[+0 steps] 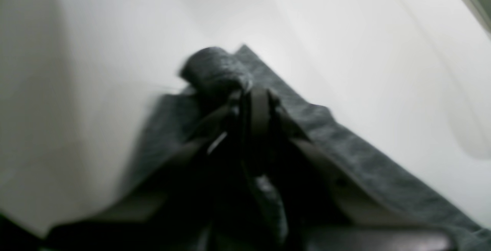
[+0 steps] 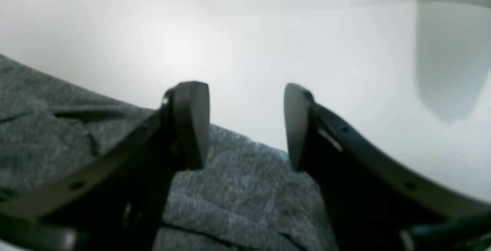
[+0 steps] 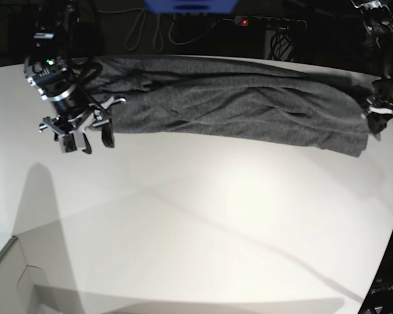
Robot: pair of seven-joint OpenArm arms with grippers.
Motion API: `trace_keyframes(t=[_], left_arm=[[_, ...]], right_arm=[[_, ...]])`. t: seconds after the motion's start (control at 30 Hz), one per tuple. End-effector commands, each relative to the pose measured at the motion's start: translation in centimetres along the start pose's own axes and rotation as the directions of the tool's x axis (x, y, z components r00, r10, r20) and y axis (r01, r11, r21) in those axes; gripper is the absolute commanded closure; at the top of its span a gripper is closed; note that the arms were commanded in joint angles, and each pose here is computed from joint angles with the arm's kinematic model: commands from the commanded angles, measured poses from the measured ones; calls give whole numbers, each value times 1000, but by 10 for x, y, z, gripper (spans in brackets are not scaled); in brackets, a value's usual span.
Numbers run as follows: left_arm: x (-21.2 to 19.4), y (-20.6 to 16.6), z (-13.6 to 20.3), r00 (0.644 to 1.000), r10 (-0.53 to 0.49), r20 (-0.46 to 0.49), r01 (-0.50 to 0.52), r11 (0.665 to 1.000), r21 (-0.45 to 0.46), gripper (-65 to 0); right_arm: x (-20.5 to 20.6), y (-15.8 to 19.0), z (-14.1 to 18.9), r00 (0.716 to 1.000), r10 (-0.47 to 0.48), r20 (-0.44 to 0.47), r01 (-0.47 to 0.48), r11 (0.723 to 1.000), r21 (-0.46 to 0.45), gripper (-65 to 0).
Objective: Layout the t-shirt on the table in an organized manner, then fold the t-shirt properly
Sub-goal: 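Grasp the folded shirt's ends with both grippers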
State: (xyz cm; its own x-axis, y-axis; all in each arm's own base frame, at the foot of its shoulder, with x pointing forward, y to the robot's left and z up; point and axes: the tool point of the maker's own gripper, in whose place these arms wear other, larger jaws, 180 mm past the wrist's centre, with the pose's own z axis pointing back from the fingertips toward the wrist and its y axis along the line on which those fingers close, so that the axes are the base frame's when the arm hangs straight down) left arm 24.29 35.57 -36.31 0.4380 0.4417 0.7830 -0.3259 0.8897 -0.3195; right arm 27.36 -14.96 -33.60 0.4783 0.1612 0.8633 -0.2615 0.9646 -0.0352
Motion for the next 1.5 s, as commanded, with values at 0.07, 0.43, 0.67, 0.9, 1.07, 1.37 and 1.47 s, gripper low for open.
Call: trace_keyframes(t=[0.07,0.43,0.67,0.9,1.07,1.37,1.47], left_arm=[[14,4,2,999,-41,36,40,999,19,-10],[4,15,9,996,-89,-6,89,994,57,-320],[16,36,17,998,-58,34,54,992,113,-422],[21,49,-6,999,-48,24,44,990,137,-491],[20,26,-23,989,-150,-12,151,986,72,-519],[-6,8,-36,978,-191,-84,192,981,-4,-519],[-12,12,-39,980,-170,-101,171,985,0,-519]], right_arm=[[14,-1,2,999,13,49,-13,1000,5,-315],[13,0,2,999,13,48,-13,1000,6,-315],[13,0,2,999,13,46,-13,1000,5,-315],[13,1,2,999,14,46,-14,1000,10,-315],[13,1,2,999,14,46,-14,1000,10,-315],[13,1,2,999,13,46,-14,1000,8,-315],[10,0,3,999,12,40,-12,1000,6,-315]])
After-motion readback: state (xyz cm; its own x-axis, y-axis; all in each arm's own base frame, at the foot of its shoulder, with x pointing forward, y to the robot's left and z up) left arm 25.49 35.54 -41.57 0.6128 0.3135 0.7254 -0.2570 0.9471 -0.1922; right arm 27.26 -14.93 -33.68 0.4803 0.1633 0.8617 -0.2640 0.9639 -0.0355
